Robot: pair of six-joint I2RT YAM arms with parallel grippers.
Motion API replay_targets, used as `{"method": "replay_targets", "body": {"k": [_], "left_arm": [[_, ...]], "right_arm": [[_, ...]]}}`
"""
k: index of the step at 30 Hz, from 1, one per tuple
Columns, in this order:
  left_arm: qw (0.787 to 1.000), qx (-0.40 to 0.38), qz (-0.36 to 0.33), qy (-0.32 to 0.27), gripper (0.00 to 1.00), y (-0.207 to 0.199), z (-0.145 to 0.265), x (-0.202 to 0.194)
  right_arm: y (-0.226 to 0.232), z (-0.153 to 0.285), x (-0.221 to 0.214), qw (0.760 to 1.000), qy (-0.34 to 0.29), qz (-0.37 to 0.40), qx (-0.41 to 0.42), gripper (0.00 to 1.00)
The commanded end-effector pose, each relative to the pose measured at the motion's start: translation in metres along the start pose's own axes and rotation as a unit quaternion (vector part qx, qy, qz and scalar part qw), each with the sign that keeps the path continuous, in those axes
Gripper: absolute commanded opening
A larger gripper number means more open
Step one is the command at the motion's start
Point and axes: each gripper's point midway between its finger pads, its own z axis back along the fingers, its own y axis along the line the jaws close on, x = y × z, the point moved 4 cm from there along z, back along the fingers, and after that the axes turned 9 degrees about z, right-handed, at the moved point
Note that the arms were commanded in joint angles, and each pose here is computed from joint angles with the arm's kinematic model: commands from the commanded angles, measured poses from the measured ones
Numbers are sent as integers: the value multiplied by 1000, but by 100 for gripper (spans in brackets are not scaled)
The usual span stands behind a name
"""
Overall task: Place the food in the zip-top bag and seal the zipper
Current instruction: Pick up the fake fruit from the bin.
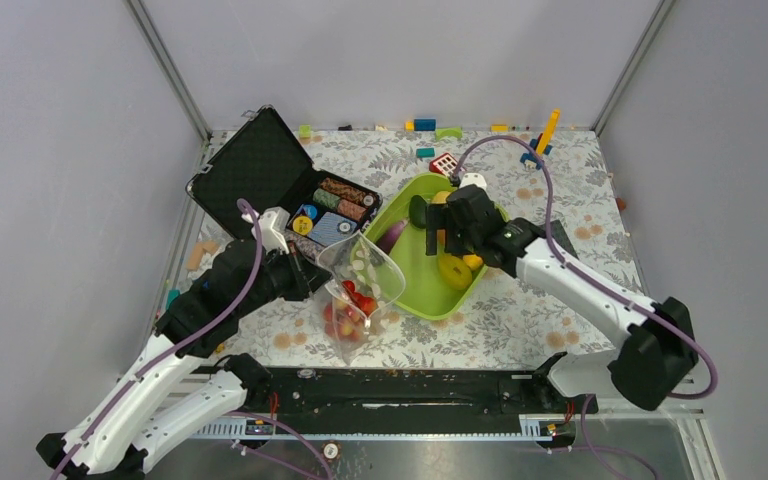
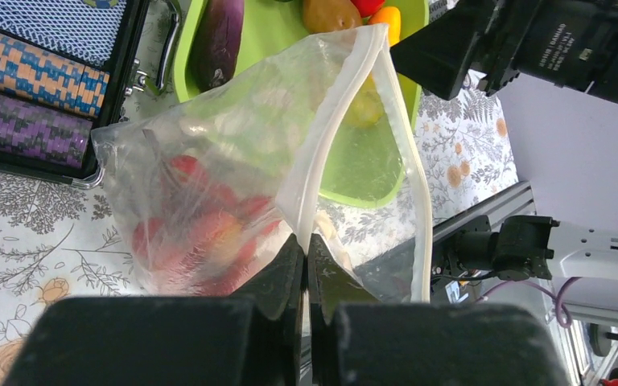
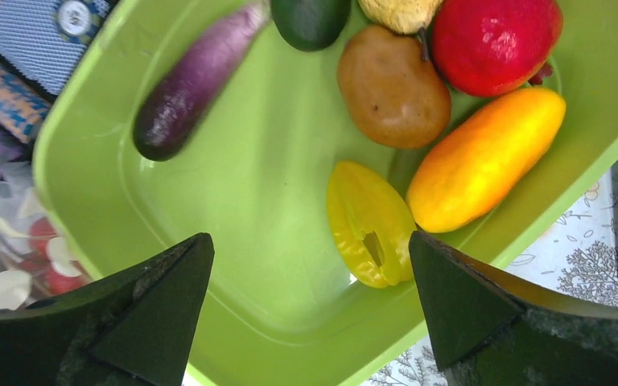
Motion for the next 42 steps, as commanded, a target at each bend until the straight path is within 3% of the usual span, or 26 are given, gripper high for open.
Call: {"method": "replay_targets", "body": {"k": [1, 6, 16, 25, 42], "left_arm": [[999, -32, -33, -24, 0, -8, -4, 9], [998, -45, -45, -23, 0, -11, -4, 10], [998, -30, -61, 11, 0, -13, -13, 8], [997, -41, -69, -3, 0, -17, -10, 12], [995, -35, -94, 25, 0, -16, -7, 8]], "right_arm": [[-1, -6, -6, 999, 48, -2, -14, 100], [8, -27, -19, 994, 99, 50, 15, 99], [-7, -61, -41, 982, 148, 117, -26, 100], [-14, -89, -49, 981, 168, 89, -41, 100], [-4, -91, -71, 979, 197, 61, -4, 91]]}}
